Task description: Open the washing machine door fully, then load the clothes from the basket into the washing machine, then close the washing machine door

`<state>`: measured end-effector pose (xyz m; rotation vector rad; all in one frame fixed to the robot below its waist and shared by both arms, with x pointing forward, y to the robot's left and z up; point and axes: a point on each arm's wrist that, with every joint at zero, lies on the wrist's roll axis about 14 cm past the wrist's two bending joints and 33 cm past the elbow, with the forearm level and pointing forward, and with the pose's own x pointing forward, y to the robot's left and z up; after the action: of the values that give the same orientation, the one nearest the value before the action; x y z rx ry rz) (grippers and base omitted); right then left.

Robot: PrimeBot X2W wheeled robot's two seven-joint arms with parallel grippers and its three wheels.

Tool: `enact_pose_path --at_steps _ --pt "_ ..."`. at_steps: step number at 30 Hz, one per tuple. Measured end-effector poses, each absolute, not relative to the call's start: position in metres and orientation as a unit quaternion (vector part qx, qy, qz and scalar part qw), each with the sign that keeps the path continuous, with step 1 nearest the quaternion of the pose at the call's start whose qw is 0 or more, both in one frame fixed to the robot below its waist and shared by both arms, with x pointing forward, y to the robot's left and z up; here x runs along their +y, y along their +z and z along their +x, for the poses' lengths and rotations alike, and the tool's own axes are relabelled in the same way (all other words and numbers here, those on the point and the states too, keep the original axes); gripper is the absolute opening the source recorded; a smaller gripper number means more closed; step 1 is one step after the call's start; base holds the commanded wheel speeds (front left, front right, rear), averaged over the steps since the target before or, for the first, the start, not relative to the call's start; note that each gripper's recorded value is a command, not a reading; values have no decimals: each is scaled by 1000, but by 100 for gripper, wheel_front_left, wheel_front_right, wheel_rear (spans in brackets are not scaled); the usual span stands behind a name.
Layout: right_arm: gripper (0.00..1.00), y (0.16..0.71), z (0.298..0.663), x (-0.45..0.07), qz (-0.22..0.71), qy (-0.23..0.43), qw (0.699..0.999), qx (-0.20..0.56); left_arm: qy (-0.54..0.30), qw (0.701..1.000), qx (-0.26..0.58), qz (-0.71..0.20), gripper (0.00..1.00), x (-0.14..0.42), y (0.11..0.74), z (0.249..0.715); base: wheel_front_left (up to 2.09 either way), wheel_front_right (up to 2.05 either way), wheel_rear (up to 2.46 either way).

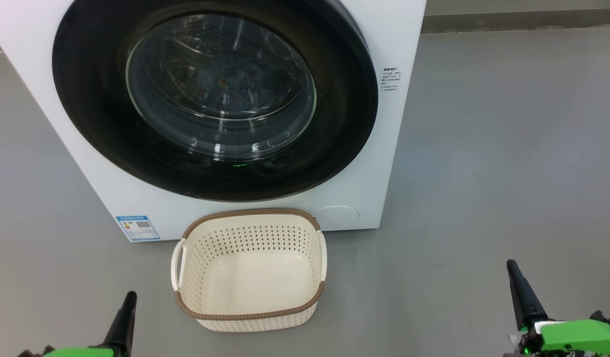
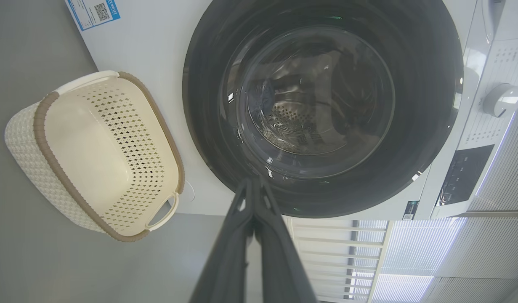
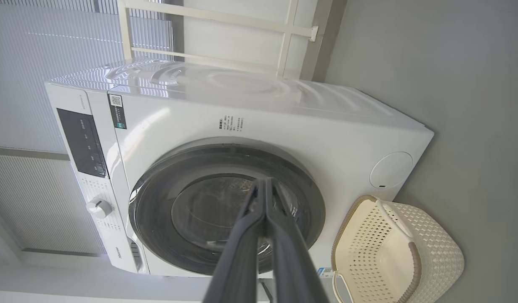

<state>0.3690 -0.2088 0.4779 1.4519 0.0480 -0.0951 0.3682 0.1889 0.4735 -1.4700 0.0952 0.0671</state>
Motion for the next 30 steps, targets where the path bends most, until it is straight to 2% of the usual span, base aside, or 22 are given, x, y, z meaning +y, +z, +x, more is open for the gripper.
enact_pose_path --at_steps 10,30 --pt "0 484 376 -208 706 -35 707 15 17 705 36 -708 0 187 482 376 0 0 0" --pt "0 483 376 -208 707 -36 706 14 16 705 34 -708 0 187 484 378 0 0 0"
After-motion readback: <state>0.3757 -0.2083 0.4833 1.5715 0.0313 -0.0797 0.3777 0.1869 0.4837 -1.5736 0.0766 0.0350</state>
